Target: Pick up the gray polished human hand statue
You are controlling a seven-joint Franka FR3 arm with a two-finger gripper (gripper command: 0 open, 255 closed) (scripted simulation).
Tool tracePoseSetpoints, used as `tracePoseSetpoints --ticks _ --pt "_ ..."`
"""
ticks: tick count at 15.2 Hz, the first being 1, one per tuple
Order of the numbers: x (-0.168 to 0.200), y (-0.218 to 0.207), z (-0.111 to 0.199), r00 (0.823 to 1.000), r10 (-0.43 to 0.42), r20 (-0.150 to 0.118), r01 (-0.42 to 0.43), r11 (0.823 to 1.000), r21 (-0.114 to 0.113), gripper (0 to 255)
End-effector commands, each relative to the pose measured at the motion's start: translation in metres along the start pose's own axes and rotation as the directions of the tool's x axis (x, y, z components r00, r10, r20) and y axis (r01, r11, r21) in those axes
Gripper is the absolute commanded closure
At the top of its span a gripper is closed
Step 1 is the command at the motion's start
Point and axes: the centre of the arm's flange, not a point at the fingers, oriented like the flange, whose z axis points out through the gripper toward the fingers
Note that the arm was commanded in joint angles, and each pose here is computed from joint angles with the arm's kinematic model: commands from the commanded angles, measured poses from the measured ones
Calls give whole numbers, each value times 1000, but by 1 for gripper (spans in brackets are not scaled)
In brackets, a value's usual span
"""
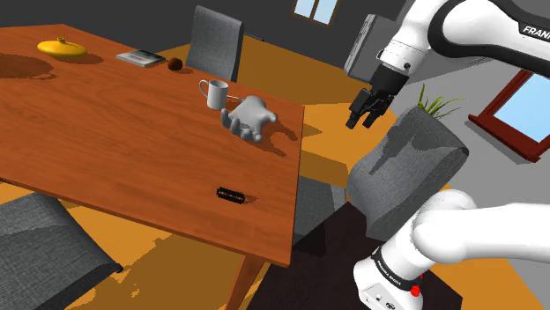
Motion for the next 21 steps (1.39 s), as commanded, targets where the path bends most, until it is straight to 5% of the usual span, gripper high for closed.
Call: tracePoseSetpoints --ticks 1,11,21 --pt "0 0 0 1000 0 0 0 1000 0 0" --pt "135 -28 41 991 116 69 -113 992 -50 0" --pt "269 -38 92 964 233 131 -220 970 -107 0"
